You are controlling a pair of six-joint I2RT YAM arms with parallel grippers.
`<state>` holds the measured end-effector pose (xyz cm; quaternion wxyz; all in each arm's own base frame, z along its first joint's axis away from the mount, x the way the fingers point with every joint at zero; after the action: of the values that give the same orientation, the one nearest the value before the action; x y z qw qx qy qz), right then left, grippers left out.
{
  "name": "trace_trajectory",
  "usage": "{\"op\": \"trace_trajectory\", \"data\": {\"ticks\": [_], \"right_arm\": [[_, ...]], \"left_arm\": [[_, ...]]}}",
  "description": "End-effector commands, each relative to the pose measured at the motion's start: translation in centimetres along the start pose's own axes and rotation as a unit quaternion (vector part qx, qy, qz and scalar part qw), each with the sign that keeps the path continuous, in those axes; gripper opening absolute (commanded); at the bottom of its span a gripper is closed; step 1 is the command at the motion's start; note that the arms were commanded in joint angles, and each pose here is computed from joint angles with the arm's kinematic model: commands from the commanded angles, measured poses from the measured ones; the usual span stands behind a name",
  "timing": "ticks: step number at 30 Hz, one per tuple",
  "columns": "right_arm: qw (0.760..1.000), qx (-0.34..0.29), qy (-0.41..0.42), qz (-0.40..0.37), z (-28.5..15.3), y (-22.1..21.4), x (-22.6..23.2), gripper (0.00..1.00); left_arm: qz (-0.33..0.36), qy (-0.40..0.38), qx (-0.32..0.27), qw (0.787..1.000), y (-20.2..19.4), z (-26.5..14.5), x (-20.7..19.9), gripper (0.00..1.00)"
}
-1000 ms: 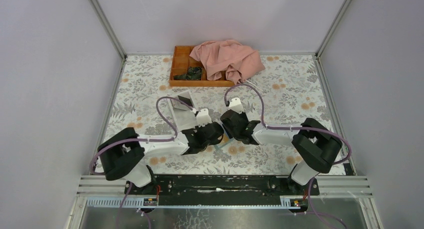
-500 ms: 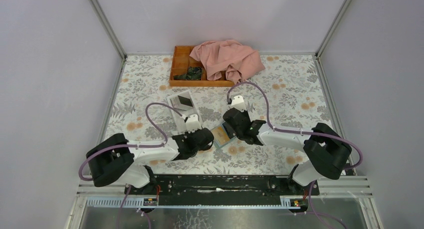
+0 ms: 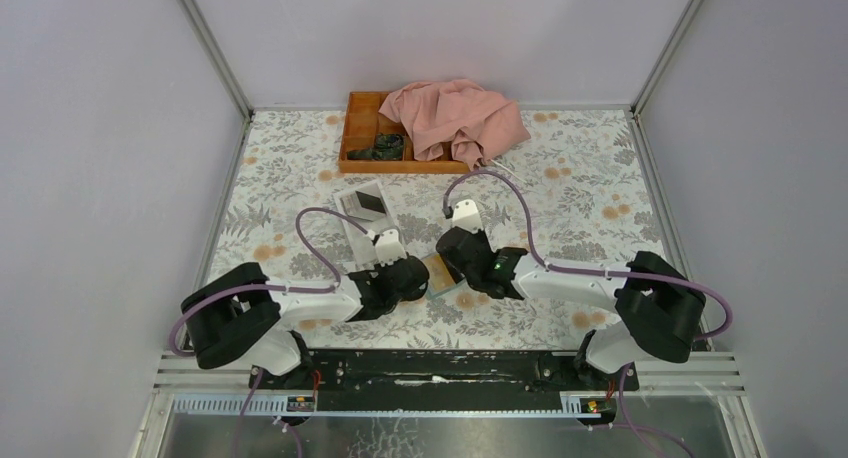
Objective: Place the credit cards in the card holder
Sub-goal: Close the card holder at the center of the board.
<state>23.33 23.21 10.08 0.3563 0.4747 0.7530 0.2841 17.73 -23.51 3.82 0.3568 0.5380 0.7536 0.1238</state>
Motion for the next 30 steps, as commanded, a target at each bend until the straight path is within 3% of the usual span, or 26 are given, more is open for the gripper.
{"op": "trace_trajectory", "data": {"ticks": [1, 11, 30], "right_arm": [[0.999, -0.026, 0.018, 0.025, -1.2, 2.3, 1.9, 0.0], [0.998, -0.04, 0.044, 0.032, -3.1, 3.8, 4.6, 0.0], [0.993, -0.028, 0.1, 0.058, -4.4, 1.8, 10.7, 0.0]], "left_arm": [[0.008, 0.008, 0.026, 1.0, -1.3, 0.8, 0.8, 0.04], [0.001, 0.004, 0.013, 1.0, -0.9, 0.4, 1.0, 0.05], [-0.057, -0.012, 0.0, 0.998, -0.9, -0.3, 2.4, 0.05]]}}
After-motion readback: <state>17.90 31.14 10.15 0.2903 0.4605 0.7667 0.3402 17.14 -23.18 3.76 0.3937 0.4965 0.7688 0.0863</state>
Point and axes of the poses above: each gripper's point midway between its finger pads, its own z axis out along the fingers, its own x axis along the line the jaws close on, y = z × x, the point moved 4 cm from there along -z, back along the fingers, and after that the axes turned 5 degrees about -z, right-handed, at the moved point
